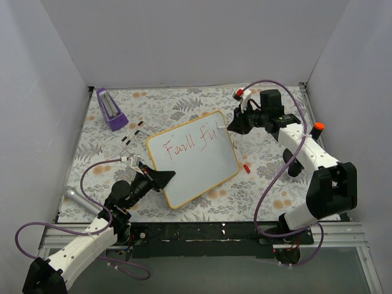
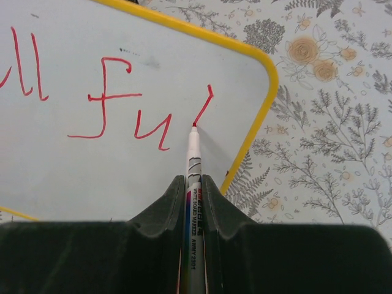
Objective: Write a sentence on the whiteboard
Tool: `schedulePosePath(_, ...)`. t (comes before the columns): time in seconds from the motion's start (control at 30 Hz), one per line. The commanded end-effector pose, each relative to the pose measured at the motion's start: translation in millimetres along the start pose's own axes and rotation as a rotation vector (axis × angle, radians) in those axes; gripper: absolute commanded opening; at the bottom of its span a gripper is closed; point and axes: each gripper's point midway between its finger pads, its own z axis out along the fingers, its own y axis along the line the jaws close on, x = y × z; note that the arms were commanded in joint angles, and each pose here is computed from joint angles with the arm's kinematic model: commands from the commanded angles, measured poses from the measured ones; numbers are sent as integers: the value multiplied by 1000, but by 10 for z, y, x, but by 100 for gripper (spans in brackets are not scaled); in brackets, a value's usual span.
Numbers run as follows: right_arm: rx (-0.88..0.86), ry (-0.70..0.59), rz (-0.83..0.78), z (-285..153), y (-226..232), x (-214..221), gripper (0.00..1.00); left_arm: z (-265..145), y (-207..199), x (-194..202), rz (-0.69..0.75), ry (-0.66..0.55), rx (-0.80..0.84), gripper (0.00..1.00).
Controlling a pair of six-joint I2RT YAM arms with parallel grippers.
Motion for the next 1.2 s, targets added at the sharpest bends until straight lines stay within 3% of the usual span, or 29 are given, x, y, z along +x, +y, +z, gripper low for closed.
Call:
schedulePosePath(0.0, -38, 5, -26, -91, 156, 127, 1, -3, -376, -290, 58, -102, 148, 0)
schedulePosePath(0.23, 2, 28, -42, -147, 126, 237, 1, -2, -370, -274, 55, -99, 149, 0)
schedulePosePath(0.73, 89, -88, -76, -188, -226, -511, 1, -7, -378, -283, 55, -100, 150, 0)
schedulePosePath(1.17, 44, -35, -19, -83, -171, -213, 1, -10, -382, -285, 58, -100, 150, 0)
